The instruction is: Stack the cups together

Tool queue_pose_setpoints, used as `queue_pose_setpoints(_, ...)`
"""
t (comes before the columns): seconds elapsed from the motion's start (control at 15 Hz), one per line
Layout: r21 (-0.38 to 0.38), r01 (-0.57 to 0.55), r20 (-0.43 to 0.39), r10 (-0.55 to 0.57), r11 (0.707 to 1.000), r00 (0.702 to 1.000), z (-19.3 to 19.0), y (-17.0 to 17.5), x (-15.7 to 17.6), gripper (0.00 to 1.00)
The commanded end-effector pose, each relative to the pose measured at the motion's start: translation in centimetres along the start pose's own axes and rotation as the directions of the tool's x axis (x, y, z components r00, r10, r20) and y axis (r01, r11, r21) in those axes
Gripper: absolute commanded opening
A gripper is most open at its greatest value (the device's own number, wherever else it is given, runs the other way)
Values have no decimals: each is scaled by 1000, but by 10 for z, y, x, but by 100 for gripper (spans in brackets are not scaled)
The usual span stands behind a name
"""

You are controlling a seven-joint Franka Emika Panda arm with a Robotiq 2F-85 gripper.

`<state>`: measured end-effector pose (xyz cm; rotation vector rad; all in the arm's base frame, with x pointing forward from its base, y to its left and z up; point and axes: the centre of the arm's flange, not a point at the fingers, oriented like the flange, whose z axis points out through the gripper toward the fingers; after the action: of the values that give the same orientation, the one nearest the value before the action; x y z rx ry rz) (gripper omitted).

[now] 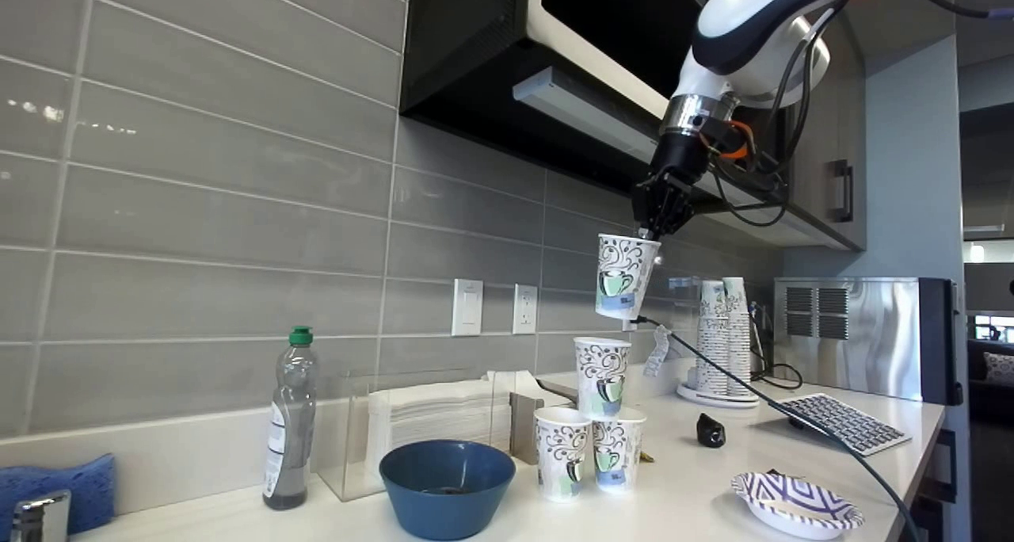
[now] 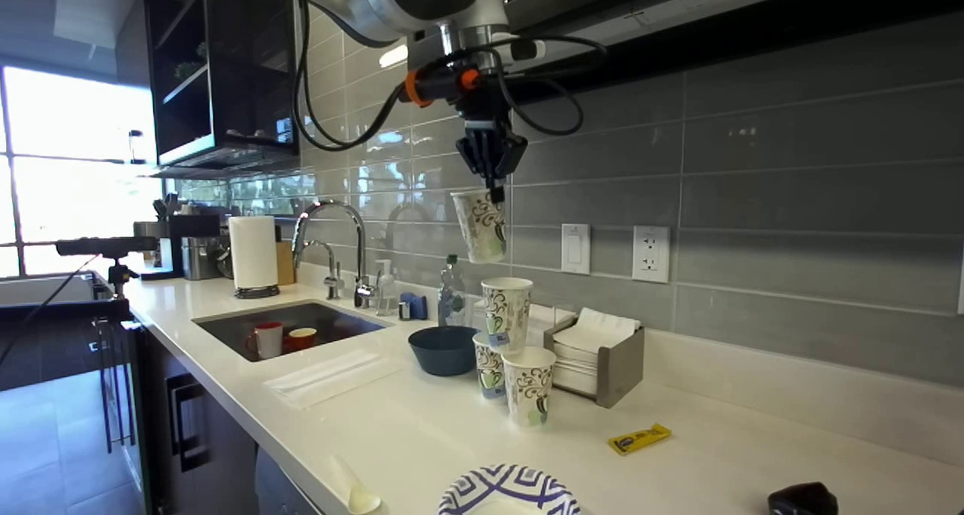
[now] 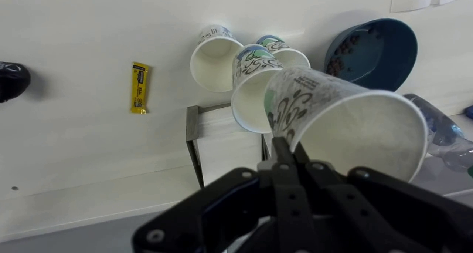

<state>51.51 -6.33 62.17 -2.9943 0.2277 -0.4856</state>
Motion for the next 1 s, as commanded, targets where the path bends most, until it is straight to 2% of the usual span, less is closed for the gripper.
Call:
queue_pose_setpoints(0.0,5,27,-20,-26,1000,999,5,0,19,1)
queue_pose_setpoints(0.93,1,66,9,-66,998,998,34,10,34,1)
